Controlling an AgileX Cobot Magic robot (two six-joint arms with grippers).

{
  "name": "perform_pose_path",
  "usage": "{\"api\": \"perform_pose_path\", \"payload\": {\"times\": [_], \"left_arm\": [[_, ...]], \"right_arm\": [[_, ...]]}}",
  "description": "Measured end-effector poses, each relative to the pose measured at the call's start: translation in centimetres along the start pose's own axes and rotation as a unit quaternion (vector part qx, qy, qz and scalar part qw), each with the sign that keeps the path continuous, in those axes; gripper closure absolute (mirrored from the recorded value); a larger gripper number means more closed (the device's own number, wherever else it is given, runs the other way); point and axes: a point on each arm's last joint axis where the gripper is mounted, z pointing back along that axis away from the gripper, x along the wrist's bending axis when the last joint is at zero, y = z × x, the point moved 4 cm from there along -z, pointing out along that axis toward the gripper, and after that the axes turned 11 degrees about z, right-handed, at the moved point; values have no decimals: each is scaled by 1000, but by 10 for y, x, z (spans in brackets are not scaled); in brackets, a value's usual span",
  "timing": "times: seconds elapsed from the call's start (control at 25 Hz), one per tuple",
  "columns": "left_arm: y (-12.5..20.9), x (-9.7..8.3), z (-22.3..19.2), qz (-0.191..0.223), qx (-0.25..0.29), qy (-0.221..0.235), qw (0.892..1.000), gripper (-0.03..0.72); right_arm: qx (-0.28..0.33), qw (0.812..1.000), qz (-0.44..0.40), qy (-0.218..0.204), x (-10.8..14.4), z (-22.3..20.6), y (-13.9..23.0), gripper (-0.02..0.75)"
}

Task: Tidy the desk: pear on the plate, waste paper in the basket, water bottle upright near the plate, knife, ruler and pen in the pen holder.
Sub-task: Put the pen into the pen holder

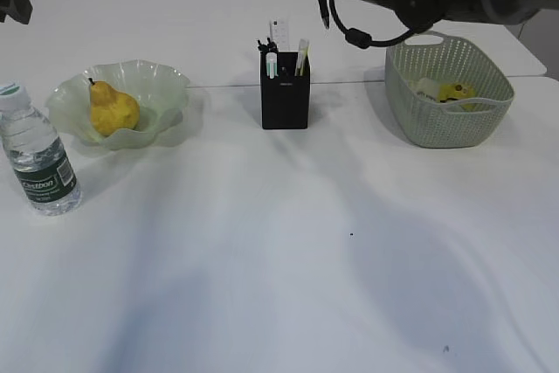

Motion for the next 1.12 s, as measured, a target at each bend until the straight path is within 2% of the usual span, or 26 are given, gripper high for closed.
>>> {"api": "perform_pose_path", "payload": {"times": [0.2, 0.56, 0.76, 1.12], "left_arm": [[0, 0, 0, 0, 0, 0, 1000, 531], [0, 0, 0, 0, 0, 0, 1000, 531], [0, 0, 0, 0, 1, -1, 1000, 531], [1, 0, 0, 0, 2, -1, 1000, 531]], "right_arm": [[-9, 1000, 0, -7, 6, 3, 9, 633], [-90, 996, -15, -13, 12, 5, 1, 633], [-79, 996, -28, -20, 18, -2, 19, 633], [-113, 992, -44, -28, 26, -9, 30, 633]]}}
